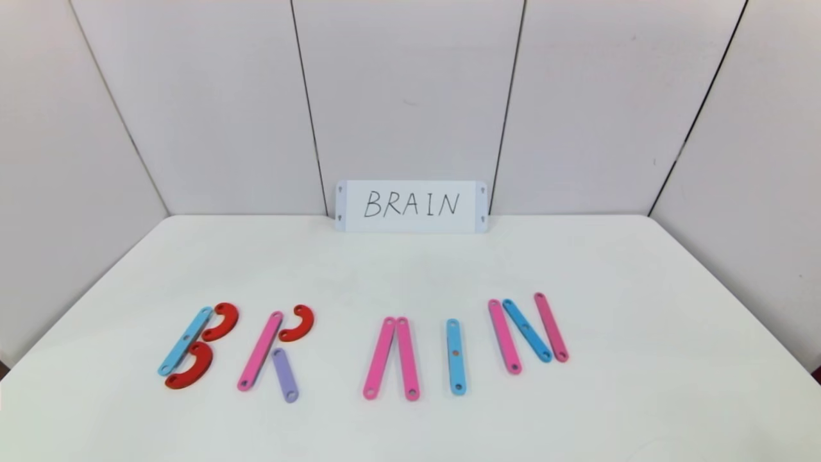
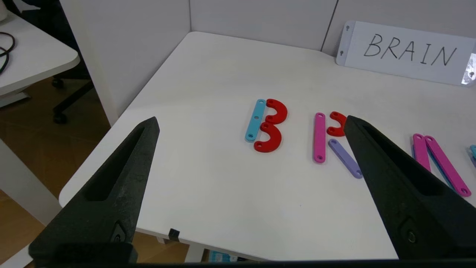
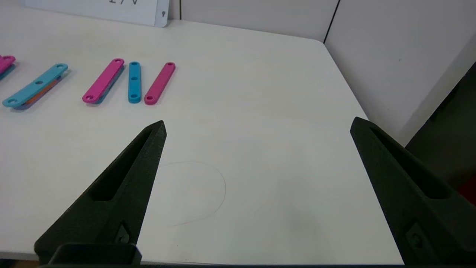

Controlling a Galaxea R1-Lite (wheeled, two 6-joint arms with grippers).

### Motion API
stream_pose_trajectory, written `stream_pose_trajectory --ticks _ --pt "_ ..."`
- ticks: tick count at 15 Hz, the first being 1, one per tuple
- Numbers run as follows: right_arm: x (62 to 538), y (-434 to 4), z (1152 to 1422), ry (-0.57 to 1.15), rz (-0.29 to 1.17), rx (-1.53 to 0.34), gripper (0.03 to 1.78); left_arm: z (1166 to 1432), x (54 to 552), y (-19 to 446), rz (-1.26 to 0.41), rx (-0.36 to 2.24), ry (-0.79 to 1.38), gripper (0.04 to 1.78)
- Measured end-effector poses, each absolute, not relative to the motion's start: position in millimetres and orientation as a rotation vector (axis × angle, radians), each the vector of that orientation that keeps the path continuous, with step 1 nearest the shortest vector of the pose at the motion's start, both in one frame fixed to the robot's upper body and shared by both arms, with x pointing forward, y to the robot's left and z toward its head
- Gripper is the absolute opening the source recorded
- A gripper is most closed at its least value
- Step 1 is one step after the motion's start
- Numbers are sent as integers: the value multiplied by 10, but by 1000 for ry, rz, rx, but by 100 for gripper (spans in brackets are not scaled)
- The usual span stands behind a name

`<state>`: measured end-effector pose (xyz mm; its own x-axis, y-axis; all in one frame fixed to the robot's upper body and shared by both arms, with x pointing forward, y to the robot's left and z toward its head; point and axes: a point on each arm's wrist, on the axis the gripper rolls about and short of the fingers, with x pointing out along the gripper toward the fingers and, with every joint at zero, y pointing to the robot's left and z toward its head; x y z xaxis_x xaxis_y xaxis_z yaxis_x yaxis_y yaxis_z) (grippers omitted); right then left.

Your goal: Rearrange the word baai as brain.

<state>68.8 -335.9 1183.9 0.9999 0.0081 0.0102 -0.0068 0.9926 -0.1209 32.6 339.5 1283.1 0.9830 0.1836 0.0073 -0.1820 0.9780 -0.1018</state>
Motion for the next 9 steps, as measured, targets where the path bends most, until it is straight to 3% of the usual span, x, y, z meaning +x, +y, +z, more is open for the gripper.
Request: stream_pose_trajectory --ticks 6,9 --pt "690 -3359 11817 5 9 -107 174 12138 615 3369 131 3 -144 174" --pt "690 -3359 11817 5 8 -82 174 11983 671 3351 57 36 -120 174"
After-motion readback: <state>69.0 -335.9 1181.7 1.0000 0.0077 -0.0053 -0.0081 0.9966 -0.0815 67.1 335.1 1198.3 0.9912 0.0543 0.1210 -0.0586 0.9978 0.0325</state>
